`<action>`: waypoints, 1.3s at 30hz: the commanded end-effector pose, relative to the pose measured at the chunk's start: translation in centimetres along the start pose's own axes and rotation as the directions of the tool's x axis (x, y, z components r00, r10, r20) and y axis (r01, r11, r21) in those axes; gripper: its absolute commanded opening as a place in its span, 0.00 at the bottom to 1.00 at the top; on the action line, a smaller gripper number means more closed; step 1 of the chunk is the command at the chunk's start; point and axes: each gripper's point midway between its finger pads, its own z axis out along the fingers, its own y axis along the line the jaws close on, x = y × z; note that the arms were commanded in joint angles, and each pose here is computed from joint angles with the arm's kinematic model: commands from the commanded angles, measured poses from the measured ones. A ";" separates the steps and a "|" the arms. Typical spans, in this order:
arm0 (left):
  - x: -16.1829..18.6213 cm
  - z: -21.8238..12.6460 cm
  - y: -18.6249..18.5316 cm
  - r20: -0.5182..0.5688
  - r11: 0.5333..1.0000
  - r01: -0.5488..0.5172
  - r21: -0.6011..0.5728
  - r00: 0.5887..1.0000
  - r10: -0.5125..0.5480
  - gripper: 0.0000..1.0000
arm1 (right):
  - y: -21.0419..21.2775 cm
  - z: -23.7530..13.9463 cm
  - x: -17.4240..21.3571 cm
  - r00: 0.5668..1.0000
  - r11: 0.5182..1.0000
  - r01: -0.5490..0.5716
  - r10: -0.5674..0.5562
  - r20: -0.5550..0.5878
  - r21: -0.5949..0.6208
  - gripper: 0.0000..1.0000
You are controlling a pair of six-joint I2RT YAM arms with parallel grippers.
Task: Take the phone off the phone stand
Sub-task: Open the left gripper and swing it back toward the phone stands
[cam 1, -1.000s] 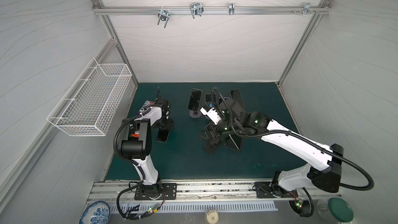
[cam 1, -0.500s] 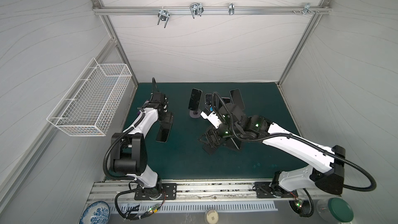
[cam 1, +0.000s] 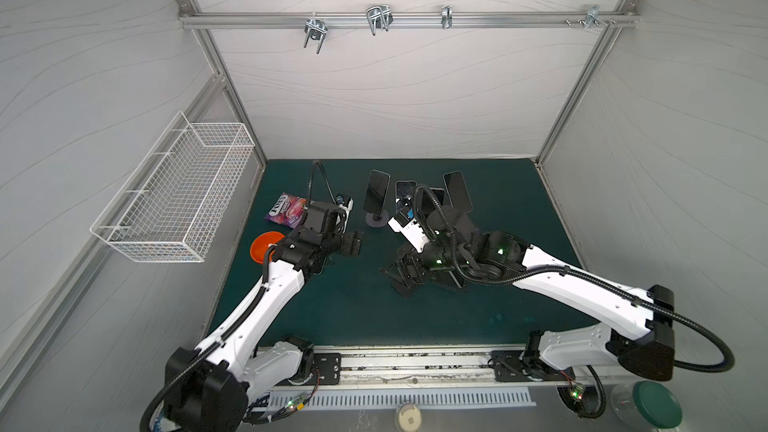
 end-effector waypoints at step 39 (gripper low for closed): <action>2.1 -9.5 -9.0 0.294 0.885 -0.140 0.443 0.956 0.004 0.90 | -1.5 -9.5 3.5 0.841 0.845 0.493 -0.524 0.138 0.207 0.89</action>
